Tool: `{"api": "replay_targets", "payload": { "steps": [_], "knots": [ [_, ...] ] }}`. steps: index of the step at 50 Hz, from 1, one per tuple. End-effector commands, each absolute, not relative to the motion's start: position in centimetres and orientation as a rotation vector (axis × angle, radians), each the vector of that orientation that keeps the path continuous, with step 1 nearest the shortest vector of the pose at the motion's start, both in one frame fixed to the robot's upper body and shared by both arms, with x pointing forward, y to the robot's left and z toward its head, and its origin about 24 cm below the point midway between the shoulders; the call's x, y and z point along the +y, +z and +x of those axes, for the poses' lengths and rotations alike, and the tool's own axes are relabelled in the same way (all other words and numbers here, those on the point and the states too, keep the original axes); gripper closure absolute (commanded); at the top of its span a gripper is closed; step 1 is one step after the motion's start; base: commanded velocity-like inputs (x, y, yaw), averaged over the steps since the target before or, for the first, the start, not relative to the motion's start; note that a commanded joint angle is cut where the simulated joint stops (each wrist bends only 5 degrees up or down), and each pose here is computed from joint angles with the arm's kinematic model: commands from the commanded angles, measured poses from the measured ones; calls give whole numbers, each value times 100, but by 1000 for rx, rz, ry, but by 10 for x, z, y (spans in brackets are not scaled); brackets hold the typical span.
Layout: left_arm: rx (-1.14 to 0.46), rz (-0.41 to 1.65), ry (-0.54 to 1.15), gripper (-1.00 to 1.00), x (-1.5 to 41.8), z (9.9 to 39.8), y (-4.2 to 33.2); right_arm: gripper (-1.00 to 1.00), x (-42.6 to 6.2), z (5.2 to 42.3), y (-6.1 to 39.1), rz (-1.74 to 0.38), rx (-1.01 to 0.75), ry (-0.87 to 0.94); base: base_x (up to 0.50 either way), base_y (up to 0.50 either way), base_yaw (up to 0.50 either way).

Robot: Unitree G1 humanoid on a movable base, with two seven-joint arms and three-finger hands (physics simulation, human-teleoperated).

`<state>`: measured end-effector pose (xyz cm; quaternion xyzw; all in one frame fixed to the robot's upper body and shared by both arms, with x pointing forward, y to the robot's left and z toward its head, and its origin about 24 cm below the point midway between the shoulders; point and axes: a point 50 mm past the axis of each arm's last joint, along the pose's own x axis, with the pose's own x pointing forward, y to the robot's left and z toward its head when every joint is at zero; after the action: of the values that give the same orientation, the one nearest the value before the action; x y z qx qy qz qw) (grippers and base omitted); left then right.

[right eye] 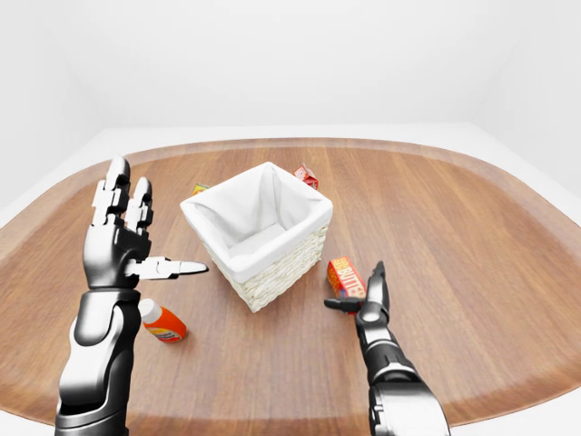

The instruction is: Pick up the butter and put it in the basket.

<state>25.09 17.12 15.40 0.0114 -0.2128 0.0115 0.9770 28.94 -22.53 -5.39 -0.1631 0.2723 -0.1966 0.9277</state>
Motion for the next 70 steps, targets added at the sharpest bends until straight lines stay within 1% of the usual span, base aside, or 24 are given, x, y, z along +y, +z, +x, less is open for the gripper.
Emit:
{"api": "replay_targets", "payload": {
  "steps": [1, 7, 8, 9, 10, 13, 15, 20, 21, 22, 23, 25, 26, 28, 29, 44, 51, 58, 62, 63, 64, 70],
  "knots": [
    [-428, 22, 24, -100, 171, 251, 154, -100, -226, 288, -56, -344, 569, -396, 0, 0, 0],
    [-428, 22, 25, -100, 172, 251, 154, -100, -227, 285, -58, -377, 594, -393, 0, 0, 0],
    [-428, 22, 26, -100, 172, 251, 154, -92, -228, 284, -59, -383, 602, -394, 0, 0, 0],
    [-428, 22, 26, -100, 172, 251, 154, -72, -229, 283, -60, -388, 609, -393, 0, 0, 0],
    [-428, 22, 26, -100, 172, 251, 154, -68, -229, 282, -60, -391, 613, -394, 0, 0, 0],
    [-429, 22, 27, -100, 172, 252, 154, -47, -231, 279, -63, -408, 630, -392, 0, 0, 0],
    [-429, 22, 28, -100, 173, 252, 154, -40, -232, 278, -64, -412, 636, -392, 0, 0, 0],
    [-432, 23, 30, -100, 173, 252, 155, 16, -235, 272, -69, -416, 661, -375, 0, 0, 0],
    [-433, 23, 30, -100, 173, 252, 155, 25, -236, 272, -69, -421, 664, -373, 0, 0, 0],
    [-435, 23, 31, -100, 173, 251, 156, 59, -238, 270, -70, -434, 668, -368, 0, 0, 0],
    [-436, 23, 31, -100, 173, 251, 156, 65, -238, 269, -70, -439, 668, -367, 0, 0, 0],
    [-435, 26, 32, -100, 173, 251, 156, 65, -239, 269, -71, -464, 663, -359, 0, 0, 0],
    [-438, 27, 34, -100, 174, 251, 156, 79, -240, 267, -71, -496, 661, -350, 0, 0, 0],
    [-440, 27, 35, -100, 174, 251, 157, 87, -240, 267, -71, -498, 660, -352, 0, 0, 0],
    [-441, 26, 36, -100, 174, 251, 157, 100, -240, 267, -71, -499, 660, -353, 0, 0, 0],
    [-463, 25, 36, -100, 174, 249, 162, 100, -243, 278, -59, -506, 605, -356, 0, 0, 0],
    [-467, 22, 37, -100, 175, 249, 163, 100, -243, 288, -42, -385, 578, -390, 0, 0, 0],
    [-466, 22, 38, -100, 175, 248, 162, 100, -244, 299, -18, -255, 446, -414, 0, 0, 0],
    [-467, 22, 38, -100, 175, 248, 162, 100, -247, 300, -10, -134, 400, -442, 0, 0, 0],
    [-467, 22, 38, -100, 175, 248, 162, 100, -247, 300, -9, -132, 398, -442, 0, 0, 0],
    [-466, 22, 38, -100, 175, 248, 162, 100, -248, 300, -7, -74, 383, -455, 0, 0, 0],
    [-464, 23, 37, -100, 175, 249, 162, 100, -249, 301, 1, 5, 339, -456, 0, 0, 0]
  ]
}}
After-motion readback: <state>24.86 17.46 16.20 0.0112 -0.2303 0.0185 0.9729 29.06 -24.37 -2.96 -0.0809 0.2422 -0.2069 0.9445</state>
